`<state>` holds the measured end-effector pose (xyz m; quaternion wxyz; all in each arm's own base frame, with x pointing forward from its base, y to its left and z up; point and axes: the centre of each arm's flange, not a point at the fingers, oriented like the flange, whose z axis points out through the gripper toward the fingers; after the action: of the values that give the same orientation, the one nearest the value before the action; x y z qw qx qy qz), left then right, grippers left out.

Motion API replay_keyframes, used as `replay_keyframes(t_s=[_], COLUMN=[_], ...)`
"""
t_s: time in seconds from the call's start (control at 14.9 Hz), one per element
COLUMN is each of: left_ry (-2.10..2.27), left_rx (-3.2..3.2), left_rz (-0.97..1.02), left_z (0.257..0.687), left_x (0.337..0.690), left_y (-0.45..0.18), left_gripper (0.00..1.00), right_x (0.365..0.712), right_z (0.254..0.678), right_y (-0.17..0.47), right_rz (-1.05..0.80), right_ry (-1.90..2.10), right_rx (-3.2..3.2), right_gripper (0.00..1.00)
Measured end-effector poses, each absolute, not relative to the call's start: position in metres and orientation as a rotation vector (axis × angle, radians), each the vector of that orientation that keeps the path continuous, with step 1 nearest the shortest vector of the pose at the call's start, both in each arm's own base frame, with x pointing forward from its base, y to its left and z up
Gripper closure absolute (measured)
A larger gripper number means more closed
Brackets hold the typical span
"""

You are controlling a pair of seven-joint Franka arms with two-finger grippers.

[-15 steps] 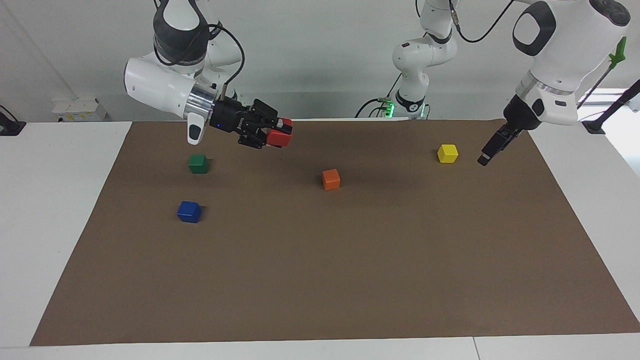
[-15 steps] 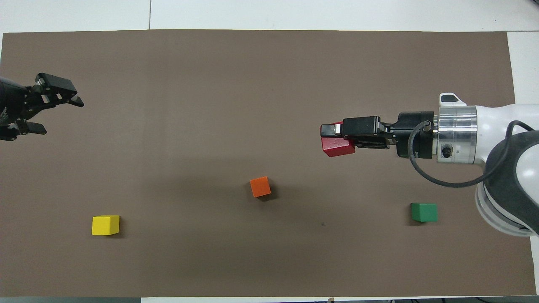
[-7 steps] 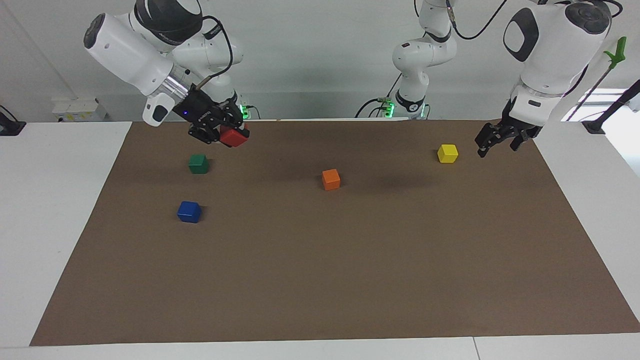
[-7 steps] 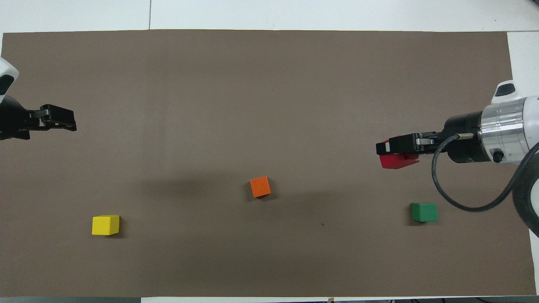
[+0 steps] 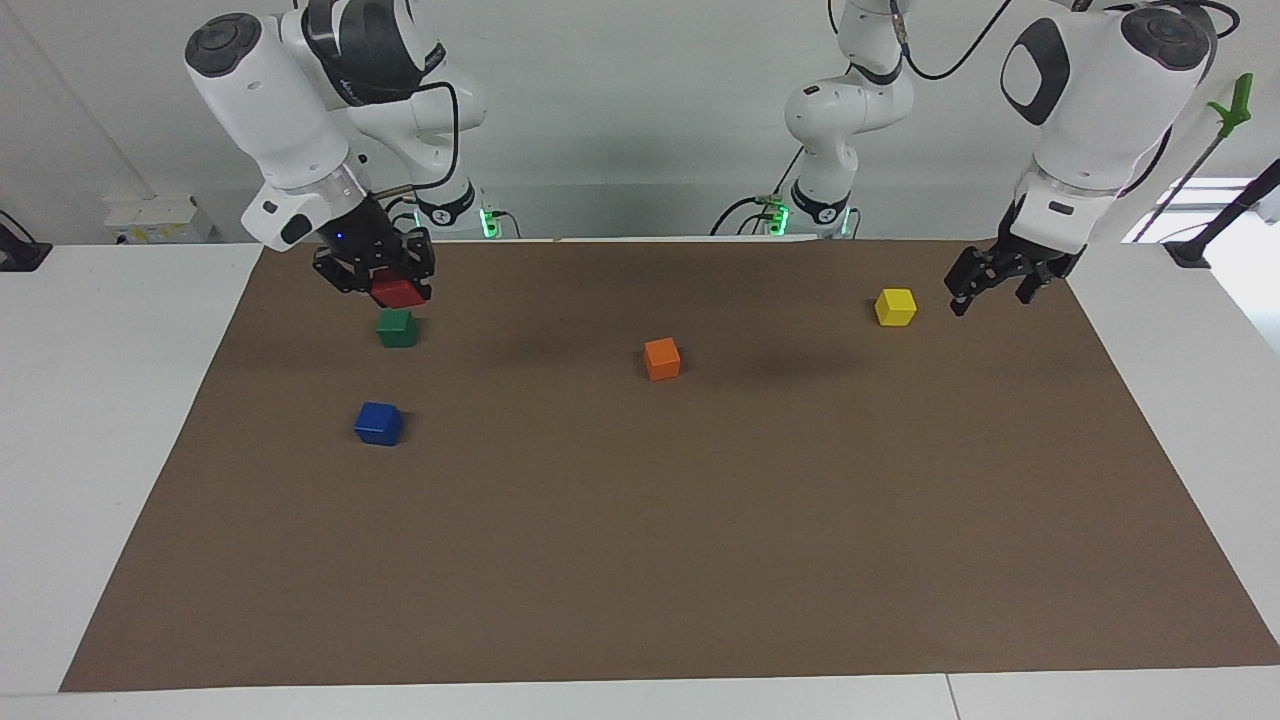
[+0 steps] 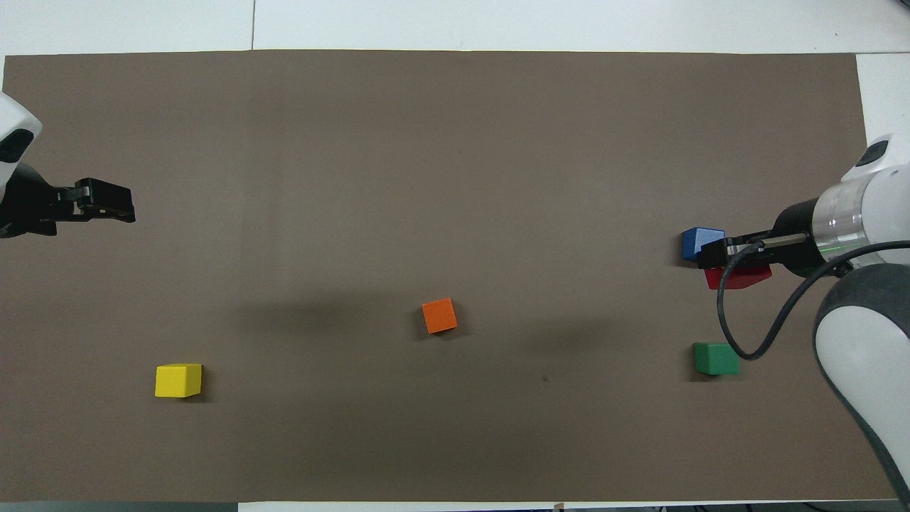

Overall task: Transfer red block to right arm and stack on blue block
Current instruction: 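Lower the red cube onto the blue cube with the right gripper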

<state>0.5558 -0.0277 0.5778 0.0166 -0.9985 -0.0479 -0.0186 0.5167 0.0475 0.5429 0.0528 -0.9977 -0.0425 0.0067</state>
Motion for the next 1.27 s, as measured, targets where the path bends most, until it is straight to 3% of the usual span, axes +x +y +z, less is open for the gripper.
replay_keyframes(t_s=[0.2,0.74,1.27], left_ry=[-0.156,-0.153,-0.172], left_rx=[-3.104,-3.11,-3.115], left_rz=[-0.056,-0.05,-0.112], left_z=[0.576,0.579,0.585], left_x=[0.556,0.56,0.569], left_y=[-0.026,-0.028,-0.023], left_gripper=[0.0,0.0,0.0], right_x=[0.517,0.541,0.527], right_z=[0.523,0.434,0.377], right_y=[0.038,0.033,0.007], right_rz=[0.037,-0.131,-0.322], right_ry=[-0.15,-0.045,-0.004], right_rx=[-3.129,-3.25,-3.237], right_gripper=[0.42,0.42,0.42])
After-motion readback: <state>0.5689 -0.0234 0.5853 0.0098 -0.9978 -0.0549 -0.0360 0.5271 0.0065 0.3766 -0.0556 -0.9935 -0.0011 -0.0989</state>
